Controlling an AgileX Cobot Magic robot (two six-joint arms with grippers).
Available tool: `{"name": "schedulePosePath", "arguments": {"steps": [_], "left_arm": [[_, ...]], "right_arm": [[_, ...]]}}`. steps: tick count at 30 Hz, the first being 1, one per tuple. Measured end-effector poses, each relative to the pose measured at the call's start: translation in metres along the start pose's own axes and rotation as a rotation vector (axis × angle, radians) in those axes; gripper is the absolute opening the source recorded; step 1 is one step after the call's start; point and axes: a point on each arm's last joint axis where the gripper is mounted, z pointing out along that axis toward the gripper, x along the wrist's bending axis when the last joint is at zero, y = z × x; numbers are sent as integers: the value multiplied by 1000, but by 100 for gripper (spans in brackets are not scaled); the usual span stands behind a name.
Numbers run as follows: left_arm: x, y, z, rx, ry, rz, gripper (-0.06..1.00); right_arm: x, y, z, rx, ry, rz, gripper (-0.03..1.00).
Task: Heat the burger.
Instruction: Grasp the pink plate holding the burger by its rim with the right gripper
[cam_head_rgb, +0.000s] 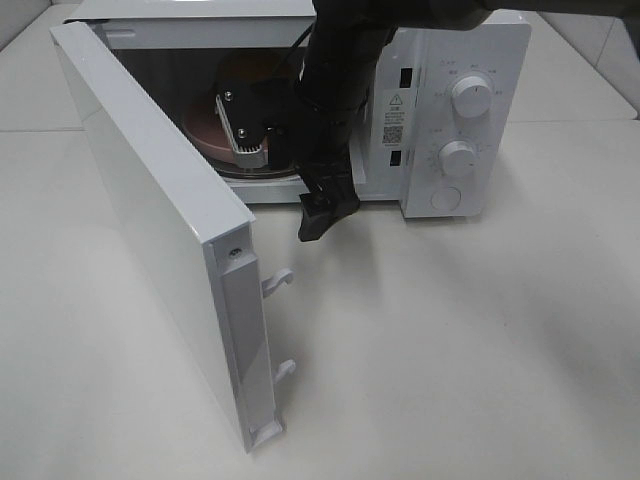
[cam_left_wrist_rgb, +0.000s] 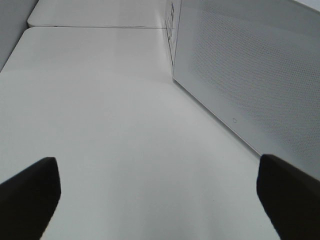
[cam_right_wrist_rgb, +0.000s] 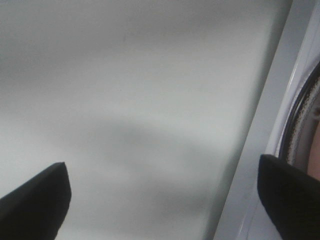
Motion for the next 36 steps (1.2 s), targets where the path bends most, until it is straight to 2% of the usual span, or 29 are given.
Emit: {"name": "schedulePosePath", "arguments": {"steps": [14,36], "left_arm": [[0,0,0,0,0,0,99],[0,0,0,0,0,0,99]], "right_arm": [[-21,2,11,29,-11,45,99],[-27,3,19,8,-51,68,99]]}}
